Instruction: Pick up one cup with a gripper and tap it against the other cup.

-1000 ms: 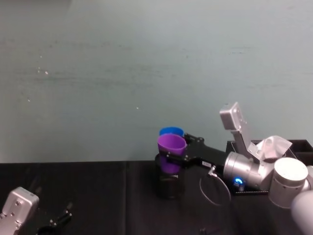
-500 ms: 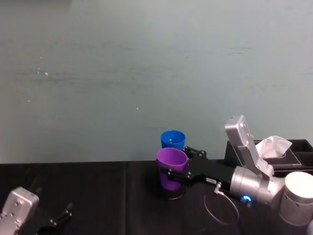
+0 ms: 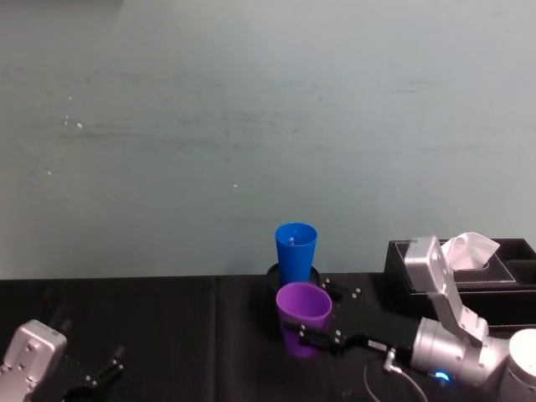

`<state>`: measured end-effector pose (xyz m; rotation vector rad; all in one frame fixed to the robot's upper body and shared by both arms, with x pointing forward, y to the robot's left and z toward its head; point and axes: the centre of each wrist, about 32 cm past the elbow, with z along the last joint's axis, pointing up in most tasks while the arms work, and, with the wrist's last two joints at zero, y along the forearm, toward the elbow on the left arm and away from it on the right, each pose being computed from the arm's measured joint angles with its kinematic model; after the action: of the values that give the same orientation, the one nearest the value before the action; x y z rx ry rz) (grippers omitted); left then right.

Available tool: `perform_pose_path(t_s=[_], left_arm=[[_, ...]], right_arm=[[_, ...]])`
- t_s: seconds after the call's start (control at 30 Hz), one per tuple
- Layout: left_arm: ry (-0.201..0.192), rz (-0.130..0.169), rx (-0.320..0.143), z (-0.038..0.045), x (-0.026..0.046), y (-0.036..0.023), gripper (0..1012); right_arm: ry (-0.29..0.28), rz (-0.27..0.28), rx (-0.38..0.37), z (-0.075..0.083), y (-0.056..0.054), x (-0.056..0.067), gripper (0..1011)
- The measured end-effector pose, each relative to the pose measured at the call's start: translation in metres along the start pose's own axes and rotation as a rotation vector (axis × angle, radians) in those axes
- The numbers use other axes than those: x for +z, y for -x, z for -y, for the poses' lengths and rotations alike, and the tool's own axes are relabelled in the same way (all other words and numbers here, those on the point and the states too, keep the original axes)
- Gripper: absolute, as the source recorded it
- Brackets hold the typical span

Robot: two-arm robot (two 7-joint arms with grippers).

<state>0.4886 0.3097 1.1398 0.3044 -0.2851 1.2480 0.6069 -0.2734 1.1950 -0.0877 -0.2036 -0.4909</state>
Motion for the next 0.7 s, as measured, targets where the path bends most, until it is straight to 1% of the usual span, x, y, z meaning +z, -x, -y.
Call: perform_pose_path(t_s=[0.07, 0.2, 0.23, 0.4, 0.7], left_arm=[[0.000, 0.000, 0.000, 0.0000, 0.0000, 0.0000, 1000], [0.000, 0.000, 0.000, 0.0000, 0.0000, 0.0000, 1000], [0.000, 0.000, 0.000, 0.0000, 0.0000, 0.0000, 1000], [0.000, 0.000, 0.000, 0.0000, 0.0000, 0.0000, 1000], [0.000, 0.000, 0.000, 0.0000, 0.0000, 0.0000, 1000]], right_arm=[[-0.003, 0.003, 0.009, 0.002, 0.001, -0.003, 739], [-0.001, 0.007, 0.035, 0.007, 0.008, -0.014, 739], [-0.001, 0.007, 0.035, 0.007, 0.008, -0.014, 739], [-0.005, 0.001, 0.037, 0.011, 0.015, -0.026, 739], [-0.002, -0.006, 0.045, 0.008, 0.023, -0.046, 739]])
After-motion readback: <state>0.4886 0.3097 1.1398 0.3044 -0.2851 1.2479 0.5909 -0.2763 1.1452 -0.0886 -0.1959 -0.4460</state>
